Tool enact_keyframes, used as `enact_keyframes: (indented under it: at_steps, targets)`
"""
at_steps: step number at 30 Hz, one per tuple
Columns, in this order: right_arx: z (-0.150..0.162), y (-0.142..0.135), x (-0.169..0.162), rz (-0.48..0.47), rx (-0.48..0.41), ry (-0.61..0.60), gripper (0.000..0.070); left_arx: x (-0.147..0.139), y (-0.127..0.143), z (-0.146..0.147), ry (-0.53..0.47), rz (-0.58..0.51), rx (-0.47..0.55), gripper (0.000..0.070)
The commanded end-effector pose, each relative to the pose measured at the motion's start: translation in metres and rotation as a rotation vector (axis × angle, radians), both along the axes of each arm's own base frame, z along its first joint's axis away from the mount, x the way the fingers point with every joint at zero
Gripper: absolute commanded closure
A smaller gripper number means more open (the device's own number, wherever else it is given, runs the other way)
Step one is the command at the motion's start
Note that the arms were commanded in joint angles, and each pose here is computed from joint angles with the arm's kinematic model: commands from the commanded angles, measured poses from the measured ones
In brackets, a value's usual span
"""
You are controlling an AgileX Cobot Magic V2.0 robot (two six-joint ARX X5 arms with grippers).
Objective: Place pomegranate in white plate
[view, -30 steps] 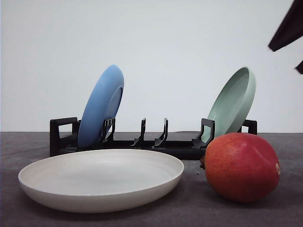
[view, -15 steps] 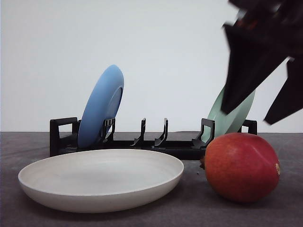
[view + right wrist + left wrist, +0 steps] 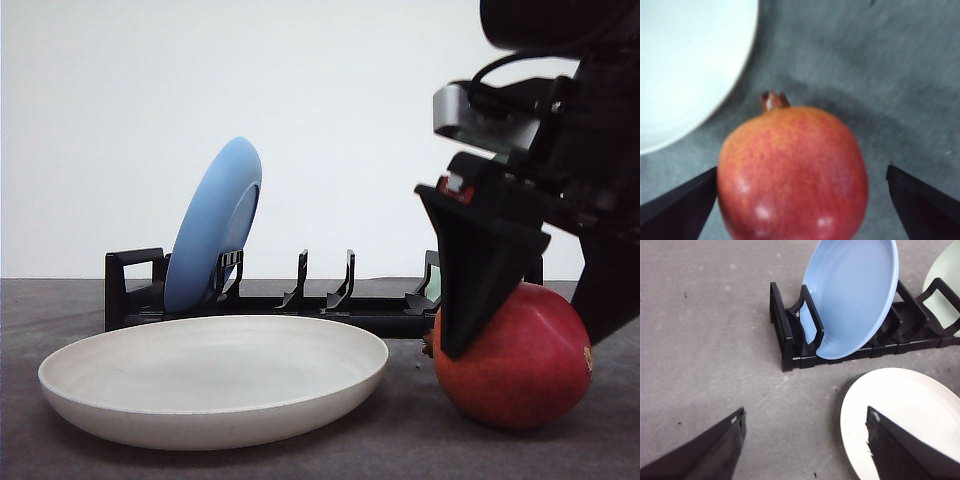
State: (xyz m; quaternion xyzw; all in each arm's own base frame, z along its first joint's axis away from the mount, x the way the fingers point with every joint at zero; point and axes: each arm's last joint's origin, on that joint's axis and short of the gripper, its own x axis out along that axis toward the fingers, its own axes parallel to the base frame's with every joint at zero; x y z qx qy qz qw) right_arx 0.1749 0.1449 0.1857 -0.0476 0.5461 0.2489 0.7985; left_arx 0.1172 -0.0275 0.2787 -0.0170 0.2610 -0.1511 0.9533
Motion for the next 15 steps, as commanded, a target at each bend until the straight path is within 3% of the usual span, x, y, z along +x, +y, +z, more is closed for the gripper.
enact_keyframes:
  at_steps: [1,3,9,15]
  targets:
    - [0.001,0.004,0.001,0.003,0.009,0.019,0.0111,0.001,0.000,0.001,-0.004,0.000,-0.008,0.0242]
    - [0.001,0.004,0.000,0.006,0.010,0.037,0.0177,0.001,0.000,0.001,-0.004,0.000,-0.008,0.0242]
    - [0.027,0.007,0.004,0.040,-0.015,0.048,0.0179,0.001,0.000,0.001,-0.004,0.000,-0.008,0.0274]
    - [0.059,0.027,0.014,0.167,0.104,-0.114,0.0179,0.001,0.000,0.001,-0.004,0.000,-0.008,0.0279]
